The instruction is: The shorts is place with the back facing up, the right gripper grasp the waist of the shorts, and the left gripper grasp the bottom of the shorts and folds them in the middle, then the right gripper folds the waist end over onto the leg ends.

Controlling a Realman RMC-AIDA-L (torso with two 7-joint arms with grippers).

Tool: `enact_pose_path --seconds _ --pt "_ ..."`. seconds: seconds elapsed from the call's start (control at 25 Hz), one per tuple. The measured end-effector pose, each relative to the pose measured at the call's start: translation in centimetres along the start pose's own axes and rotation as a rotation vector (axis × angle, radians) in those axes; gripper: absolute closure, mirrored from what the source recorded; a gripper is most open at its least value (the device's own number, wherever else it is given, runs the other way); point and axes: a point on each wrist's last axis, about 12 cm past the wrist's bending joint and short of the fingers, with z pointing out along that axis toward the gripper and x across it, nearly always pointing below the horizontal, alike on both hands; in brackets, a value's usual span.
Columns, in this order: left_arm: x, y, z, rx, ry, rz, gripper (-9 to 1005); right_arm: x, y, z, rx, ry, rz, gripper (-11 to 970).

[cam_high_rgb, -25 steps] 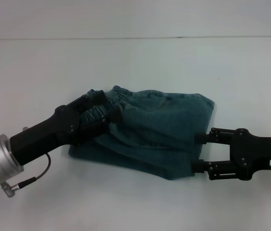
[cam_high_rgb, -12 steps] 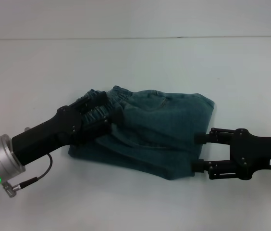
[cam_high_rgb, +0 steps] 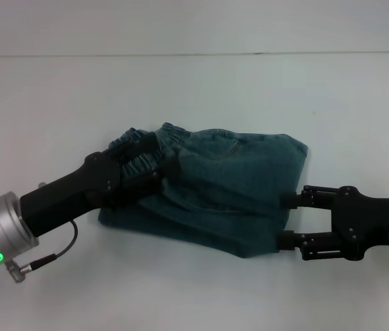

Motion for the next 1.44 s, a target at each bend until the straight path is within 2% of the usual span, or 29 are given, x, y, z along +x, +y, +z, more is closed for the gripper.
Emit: enact_pose_path --seconds 0.44,1.04,1.44 --pt "0.32 0.12 0.01 0.024 0.125 -0.022 122 -0.01 -0.2 -0.03 -0.014 0.07 0.007 77" --pt "0.37 0.13 0.14 0.032 0.148 -0.022 122 -0.24 -0.43 -0.24 -0.002 0.067 0.005 76" --pt "0.3 0.28 0.3 0.048 0.212 -0.037 122 -0.31 -0.56 -0.45 0.011 0.059 0.006 77"
